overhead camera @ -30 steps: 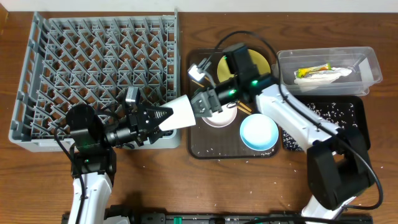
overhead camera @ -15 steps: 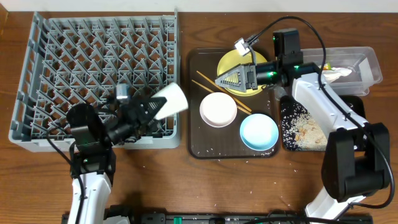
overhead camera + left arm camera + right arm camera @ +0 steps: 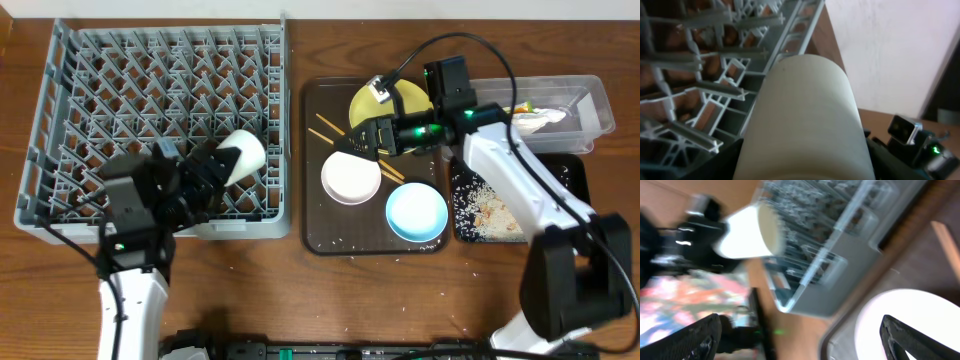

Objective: Sort waste into correct bins and load items into the dishwasher
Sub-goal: 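Lower the cream cup into the dish rack with left gripper, then release the cup and move left gripper toward the pink bowl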

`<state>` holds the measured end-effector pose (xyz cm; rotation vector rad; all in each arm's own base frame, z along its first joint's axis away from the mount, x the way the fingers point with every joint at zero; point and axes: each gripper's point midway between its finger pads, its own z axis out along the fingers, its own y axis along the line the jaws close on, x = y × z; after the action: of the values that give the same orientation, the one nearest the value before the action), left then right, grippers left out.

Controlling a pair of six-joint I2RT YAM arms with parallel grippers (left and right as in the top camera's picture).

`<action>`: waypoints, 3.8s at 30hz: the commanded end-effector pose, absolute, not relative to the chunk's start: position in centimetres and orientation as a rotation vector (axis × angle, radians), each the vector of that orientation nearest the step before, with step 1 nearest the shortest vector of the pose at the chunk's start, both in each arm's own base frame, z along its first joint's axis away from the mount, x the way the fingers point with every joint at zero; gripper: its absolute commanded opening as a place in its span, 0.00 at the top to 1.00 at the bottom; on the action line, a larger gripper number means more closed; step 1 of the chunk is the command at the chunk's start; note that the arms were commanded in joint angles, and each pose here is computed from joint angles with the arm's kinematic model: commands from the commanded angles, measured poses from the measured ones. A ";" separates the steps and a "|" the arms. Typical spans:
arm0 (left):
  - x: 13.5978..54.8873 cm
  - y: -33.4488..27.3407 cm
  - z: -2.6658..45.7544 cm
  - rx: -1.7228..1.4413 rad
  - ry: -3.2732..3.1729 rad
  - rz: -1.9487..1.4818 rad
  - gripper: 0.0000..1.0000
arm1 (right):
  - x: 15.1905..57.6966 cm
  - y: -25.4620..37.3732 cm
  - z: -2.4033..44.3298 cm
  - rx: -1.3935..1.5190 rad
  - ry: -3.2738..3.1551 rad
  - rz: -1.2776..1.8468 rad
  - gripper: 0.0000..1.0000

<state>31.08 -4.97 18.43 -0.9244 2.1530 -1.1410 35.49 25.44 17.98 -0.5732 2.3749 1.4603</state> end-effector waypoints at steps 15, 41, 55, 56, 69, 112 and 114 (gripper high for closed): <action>26.5 -2.3 22.6 -0.707 2.469 -0.341 0.81 | 36.1 18.8 21.5 -0.471 2.417 0.744 0.01; 28.5 -7.3 9.9 -0.490 2.954 -0.036 0.80 | 35.0 18.6 20.7 -0.472 2.475 0.747 0.04; 28.5 -8.0 8.3 -0.458 3.008 -0.003 0.21 | 34.7 18.5 20.5 -0.468 2.494 0.743 0.04; 28.6 -8.1 8.5 -0.457 3.002 -0.008 0.20 | 34.7 18.5 20.5 -0.468 2.494 0.743 0.04; 30.0 -11.2 17.0 -0.302 2.820 -0.266 0.20 | 35.1 18.2 20.6 -0.422 2.496 0.745 0.21; 34.2 -23.8 7.9 0.130 2.718 -0.142 0.40 | 36.4 10.0 19.7 -0.007 2.594 0.584 0.14; 34.8 -22.8 7.8 0.105 2.702 -0.088 0.40 | 36.4 10.0 19.7 -0.007 2.594 0.584 0.14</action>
<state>33.66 -25.06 8.48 0.1966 2.7245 -0.2180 36.58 10.15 18.98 -0.0009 2.6134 0.5898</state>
